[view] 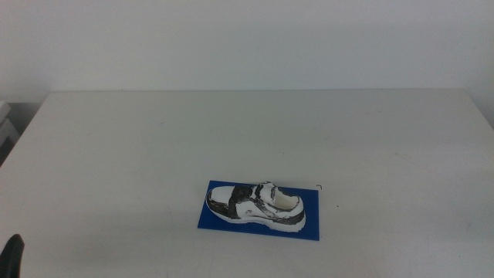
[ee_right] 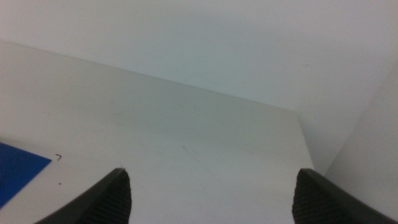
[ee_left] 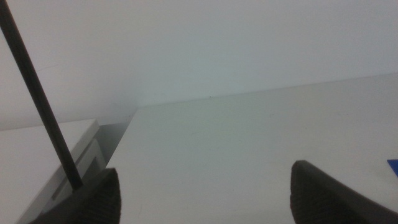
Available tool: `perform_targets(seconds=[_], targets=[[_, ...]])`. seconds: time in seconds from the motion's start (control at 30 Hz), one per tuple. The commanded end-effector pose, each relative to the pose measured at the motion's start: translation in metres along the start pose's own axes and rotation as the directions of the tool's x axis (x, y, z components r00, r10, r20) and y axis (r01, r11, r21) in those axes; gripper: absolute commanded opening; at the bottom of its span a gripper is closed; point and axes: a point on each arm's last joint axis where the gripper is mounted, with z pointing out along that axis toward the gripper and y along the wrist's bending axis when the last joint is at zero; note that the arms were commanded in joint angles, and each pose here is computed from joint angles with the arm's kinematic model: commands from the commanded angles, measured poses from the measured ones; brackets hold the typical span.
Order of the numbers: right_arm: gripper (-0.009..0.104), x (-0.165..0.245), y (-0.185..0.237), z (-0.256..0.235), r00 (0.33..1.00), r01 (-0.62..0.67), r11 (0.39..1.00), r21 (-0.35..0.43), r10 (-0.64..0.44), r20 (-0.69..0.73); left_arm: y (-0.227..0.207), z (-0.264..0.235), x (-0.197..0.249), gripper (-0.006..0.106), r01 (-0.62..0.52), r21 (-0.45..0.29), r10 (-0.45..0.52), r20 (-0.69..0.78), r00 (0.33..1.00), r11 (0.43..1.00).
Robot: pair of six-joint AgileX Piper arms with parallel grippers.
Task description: Use one arm to grab the shoe from the table and place it on the mat.
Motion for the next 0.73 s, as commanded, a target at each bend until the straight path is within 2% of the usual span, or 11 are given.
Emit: perform_targets(seconds=[0.0,0.27,0.57,0.7], targets=[[0.067,-0.006,-0.002,-0.007,0.991,0.031,0.999,0.041,-0.036,0.13,0.0,-0.001,-0.006,0.094,0.014,0.0,-0.014,0.083,0.996,1.0],[0.067,0.027,0.004,-0.02,0.978,0.04,0.997,0.06,-0.051,0.202,0.0,-0.001,-0.006,0.094,0.014,0.0,-0.014,0.083,0.996,1.0],[0.067,0.061,0.01,-0.008,0.994,0.014,0.999,0.03,-0.017,0.104,0.0,0.0,-0.006,0.094,0.014,0.0,-0.014,0.083,0.996,1.0],[0.067,0.061,0.01,-0.008,0.995,0.008,1.0,0.027,-0.01,0.095,0.0,0.0,-0.006,0.094,0.014,0.0,-0.014,0.083,0.996,1.0]])
